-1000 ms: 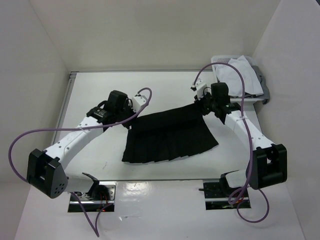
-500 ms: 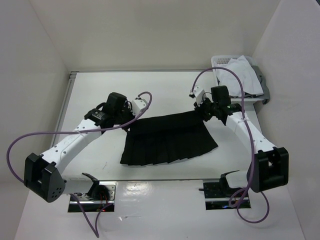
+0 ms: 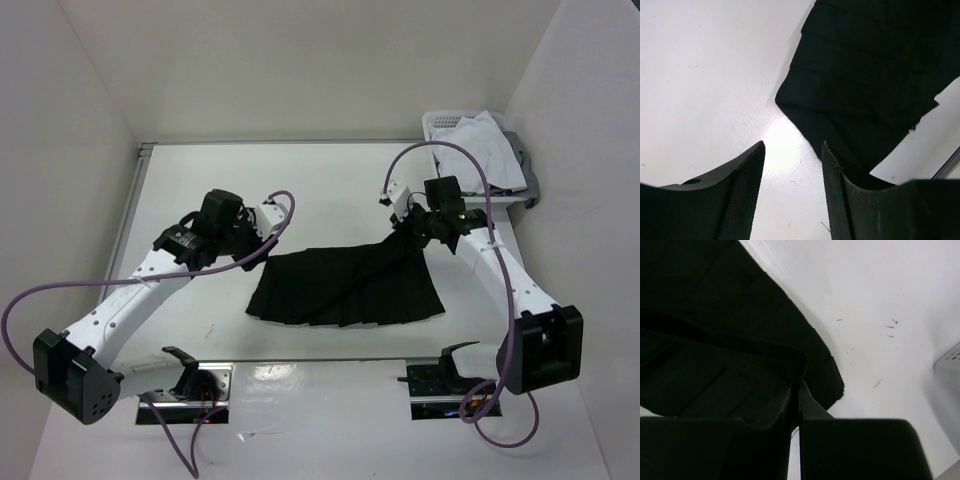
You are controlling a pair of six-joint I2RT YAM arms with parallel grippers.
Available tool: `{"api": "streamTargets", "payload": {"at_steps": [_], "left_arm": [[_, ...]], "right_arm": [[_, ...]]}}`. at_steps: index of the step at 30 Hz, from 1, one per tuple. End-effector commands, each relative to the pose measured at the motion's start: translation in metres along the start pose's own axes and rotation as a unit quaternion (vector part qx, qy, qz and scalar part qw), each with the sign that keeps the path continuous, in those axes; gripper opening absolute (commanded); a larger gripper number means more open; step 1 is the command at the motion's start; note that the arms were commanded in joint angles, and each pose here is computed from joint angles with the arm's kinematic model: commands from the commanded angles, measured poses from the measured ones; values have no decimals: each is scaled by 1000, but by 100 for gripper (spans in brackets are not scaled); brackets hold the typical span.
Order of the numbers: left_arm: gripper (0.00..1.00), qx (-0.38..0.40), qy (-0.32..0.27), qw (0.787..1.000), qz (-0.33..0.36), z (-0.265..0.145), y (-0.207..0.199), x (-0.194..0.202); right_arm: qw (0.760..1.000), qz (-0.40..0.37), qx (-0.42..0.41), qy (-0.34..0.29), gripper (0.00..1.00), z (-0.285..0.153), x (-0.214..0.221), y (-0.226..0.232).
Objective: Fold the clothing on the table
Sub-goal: Fold the skirt
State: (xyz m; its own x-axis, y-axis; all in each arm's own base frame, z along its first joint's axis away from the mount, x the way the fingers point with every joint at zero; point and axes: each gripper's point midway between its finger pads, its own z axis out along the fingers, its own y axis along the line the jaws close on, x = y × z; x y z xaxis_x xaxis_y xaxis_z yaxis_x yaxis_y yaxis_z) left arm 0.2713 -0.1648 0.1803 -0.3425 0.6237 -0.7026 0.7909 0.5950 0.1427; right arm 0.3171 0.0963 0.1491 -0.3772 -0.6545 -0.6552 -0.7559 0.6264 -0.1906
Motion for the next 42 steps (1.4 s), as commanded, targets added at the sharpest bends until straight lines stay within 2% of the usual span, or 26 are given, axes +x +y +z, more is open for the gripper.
{"api": "streamTargets", "payload": {"at_steps": [1, 14, 21, 22, 23, 25, 27, 29, 30, 34, 36, 37, 38, 39, 41, 42], "left_arm": [[57, 2, -9, 1000, 13, -6, -3, -1], [58, -24, -18, 1000, 7, -12, 4, -3], [58, -23, -18, 1000, 3, -11, 5, -5], [58, -22, -14, 1000, 2, -9, 5, -4], [58, -22, -14, 1000, 2, -9, 5, -4], [58, -22, -14, 1000, 2, -9, 5, -4], [58, -26, -12, 1000, -3, -9, 6, -3], [58, -28, -16, 999, -2, -9, 7, -5], [58, -32, -14, 999, -2, -9, 9, -4], [63, -40, -17, 999, -10, -10, 10, -4], [66, -50, -28, 998, -15, -11, 12, -7], [68, -49, -29, 998, -22, -11, 12, -7], [71, -49, -29, 998, -27, -11, 11, -7], [78, -51, -34, 998, -31, -11, 12, -10], [86, -49, -29, 997, -42, -7, 11, -8], [95, -53, -20, 997, -54, -4, 12, -5]], "right_arm": [[1000, -17, -19, 9, 9, -11, 6, 14], [993, -57, -83, 57, 9, -46, 27, 49], [979, -81, -157, 100, 6, -67, 37, 81], [974, -86, -178, 108, 10, -66, 40, 90], [970, -88, -197, 109, 22, -67, 39, 97], [957, -86, -244, 133, 30, -70, 47, 113], [953, -91, -258, 129, 46, -69, 39, 122], [946, -111, -272, 135, 51, -68, 39, 134], [944, -115, -278, 138, 63, -67, 40, 137], [945, -114, -278, 129, 70, -66, 27, 136], [958, -109, -241, 108, 81, -53, 11, 122], [965, -85, -223, 106, 84, -46, 6, 118], [973, -84, -200, 83, 85, -35, -5, 110], [975, -73, -193, 85, 87, -25, -7, 106], [981, -46, -170, 81, 88, -6, -16, 99], [983, -31, -159, 81, 90, 2, -17, 96]]}}
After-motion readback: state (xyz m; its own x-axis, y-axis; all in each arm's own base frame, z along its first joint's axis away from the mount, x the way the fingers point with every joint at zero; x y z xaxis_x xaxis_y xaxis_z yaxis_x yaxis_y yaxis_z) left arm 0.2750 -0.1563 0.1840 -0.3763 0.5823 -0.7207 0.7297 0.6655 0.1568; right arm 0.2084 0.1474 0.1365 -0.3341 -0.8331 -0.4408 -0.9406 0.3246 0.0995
